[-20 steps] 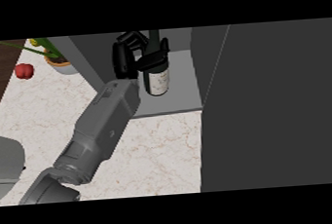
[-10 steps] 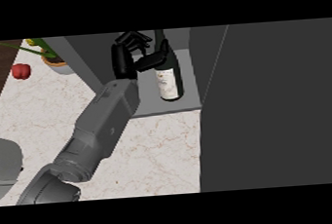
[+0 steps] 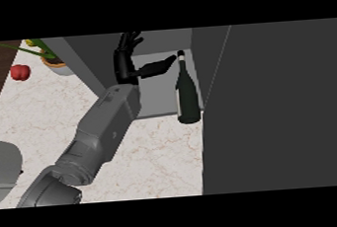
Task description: Pick up the wine, place it into the cabinet and close the cabinet
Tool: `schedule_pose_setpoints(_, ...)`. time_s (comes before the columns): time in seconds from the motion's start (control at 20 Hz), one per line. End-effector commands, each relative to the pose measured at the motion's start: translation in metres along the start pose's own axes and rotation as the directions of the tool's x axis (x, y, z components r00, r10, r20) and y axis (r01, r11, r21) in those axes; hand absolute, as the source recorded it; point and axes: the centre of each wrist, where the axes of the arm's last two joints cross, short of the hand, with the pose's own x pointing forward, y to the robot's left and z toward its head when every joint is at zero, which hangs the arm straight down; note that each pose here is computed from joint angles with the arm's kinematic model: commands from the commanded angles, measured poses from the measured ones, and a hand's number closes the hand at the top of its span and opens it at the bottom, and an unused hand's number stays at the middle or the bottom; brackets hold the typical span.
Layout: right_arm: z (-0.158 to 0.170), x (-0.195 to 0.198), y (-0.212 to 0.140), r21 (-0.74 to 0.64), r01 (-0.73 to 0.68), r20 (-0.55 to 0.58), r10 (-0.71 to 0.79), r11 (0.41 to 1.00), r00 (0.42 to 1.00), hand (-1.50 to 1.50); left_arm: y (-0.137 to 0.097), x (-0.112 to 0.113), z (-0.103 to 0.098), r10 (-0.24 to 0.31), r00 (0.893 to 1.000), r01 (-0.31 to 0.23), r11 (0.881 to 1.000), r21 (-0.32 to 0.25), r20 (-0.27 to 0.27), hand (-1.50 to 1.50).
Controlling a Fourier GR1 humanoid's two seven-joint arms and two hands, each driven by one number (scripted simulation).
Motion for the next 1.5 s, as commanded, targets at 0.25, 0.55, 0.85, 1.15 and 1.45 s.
schedule_pose_setpoints(0.25, 0.012, 0.01, 0.001, 0.01, -0.002, 0.029, 0.001, 1.0, 1.0, -1.5, 0.03, -0.028, 0.012, -0.101, 0.995, 0.101, 0.995, 0.013, -0.014, -1.5)
schedule_pose_setpoints(0.55, 0.006, 0.007, 0.007, 0.009, -0.004, 0.033, 0.004, 1.0, 0.999, -1.5, 0.033, -0.03, 0.014, -0.043, 0.999, 0.042, 0.998, 0.048, 0.013, -1.5)
schedule_pose_setpoints(0.85, 0.005, 0.006, 0.003, 0.004, 0.008, 0.033, -0.008, 1.0, 0.999, -1.5, 0.024, -0.036, 0.025, -0.034, 0.999, 0.033, 0.999, 0.022, 0.027, -1.5)
schedule_pose_setpoints(1.15, 0.004, 0.012, 0.002, 0.015, 0.0, 0.026, 0.0, 1.0, 1.0, -1.5, 0.021, -0.031, 0.021, 0.017, 0.999, -0.015, 0.999, -0.046, 0.046, -1.5)
schedule_pose_setpoints(1.45, 0.003, 0.01, 0.003, 0.013, 0.006, 0.024, -0.006, 1.0, 1.0, -1.5, 0.026, -0.032, 0.02, 0.039, 0.999, -0.036, 0.995, -0.094, 0.029, -1.5)
